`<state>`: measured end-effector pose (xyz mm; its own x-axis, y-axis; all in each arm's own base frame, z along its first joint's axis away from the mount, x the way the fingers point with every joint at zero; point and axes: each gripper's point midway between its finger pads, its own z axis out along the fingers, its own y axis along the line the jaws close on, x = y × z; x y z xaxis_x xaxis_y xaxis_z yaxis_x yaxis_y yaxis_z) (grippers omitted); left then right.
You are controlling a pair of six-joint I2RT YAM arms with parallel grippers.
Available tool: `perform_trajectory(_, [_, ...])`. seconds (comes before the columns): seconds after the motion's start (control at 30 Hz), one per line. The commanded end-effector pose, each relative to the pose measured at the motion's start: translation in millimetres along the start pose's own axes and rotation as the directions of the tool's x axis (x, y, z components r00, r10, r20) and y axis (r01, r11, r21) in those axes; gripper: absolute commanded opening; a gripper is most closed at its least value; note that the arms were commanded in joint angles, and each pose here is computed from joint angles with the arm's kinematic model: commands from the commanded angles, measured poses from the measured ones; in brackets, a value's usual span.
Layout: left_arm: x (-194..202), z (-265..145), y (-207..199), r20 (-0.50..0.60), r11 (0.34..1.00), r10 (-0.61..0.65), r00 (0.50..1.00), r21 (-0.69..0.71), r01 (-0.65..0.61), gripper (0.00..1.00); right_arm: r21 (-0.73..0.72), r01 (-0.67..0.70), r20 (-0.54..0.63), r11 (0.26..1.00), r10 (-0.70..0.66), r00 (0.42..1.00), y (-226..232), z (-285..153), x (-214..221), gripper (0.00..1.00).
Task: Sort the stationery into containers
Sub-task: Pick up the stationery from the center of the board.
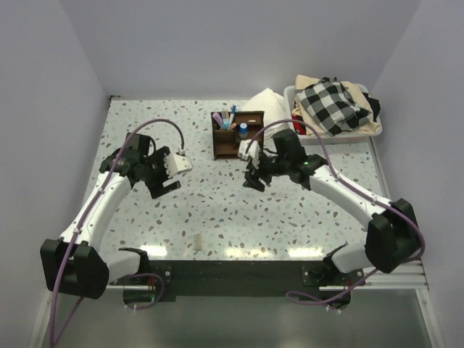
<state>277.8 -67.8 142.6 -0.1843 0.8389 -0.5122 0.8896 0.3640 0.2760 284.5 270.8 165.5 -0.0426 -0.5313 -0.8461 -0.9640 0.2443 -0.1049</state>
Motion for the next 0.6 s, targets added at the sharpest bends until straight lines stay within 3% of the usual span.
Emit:
perform_trajectory(0.0, [12, -1, 8, 0.044, 0.991, -0.1, 0.994, -0.083, 0.103, 0.89, -0.442, 0.263, -0.039, 0.858, -0.311, 0.95, 79, 26, 7, 0.62])
perform_trajectory(0.07, [4, -5, 19, 0.122, 0.98, -0.172, 0.978, -0.08, 0.182, 0.9, -0.541, 0.357, -0.002, 0.761, -0.425, 0.905, 90, 35, -10, 0.57])
perform_trajectory(0.13, [11, -10, 29, 0.163, 0.95, -0.291, 0.943, -0.069, 0.305, 0.9, -0.638, 0.34, -0.017, 0.691, -0.453, 0.891, 98, 60, -1, 0.56])
perform_trajectory(0.17, [11, -13, 33, 0.176, 0.941, -0.311, 0.934, -0.081, 0.329, 0.9, -0.671, 0.41, 0.044, 0.618, -0.519, 0.854, 106, 62, -21, 0.56])
perform_trajectory(0.23, [13, -23, 36, 0.214, 0.913, -0.362, 0.907, -0.116, 0.392, 0.9, -0.731, 0.428, 0.05, 0.531, -0.584, 0.81, 117, 83, -7, 0.57])
perform_trajectory(0.3, [14, -29, 40, 0.263, 0.875, -0.398, 0.879, -0.177, 0.45, 0.91, -0.745, 0.527, 0.146, 0.408, -0.671, 0.727, 133, 96, -12, 0.59])
perform_trajectory(0.37, [31, -26, 48, 0.267, 0.808, -0.453, 0.851, -0.28, 0.518, 0.92, -0.754, 0.59, 0.222, 0.288, -0.734, 0.642, 150, 108, -7, 0.61])
perform_trajectory(0.5, [72, -35, 62, 0.334, 0.534, -0.663, 0.67, -0.416, 0.736, 0.94, -0.785, 0.605, 0.31, 0.134, -0.761, 0.57, 176, 114, 7, 0.62])
perform_trajectory(0.57, [84, -40, 65, 0.383, 0.448, -0.702, 0.601, -0.419, 0.79, 0.96, -0.786, 0.612, 0.346, 0.085, -0.76, 0.55, 187, 119, 11, 0.62])
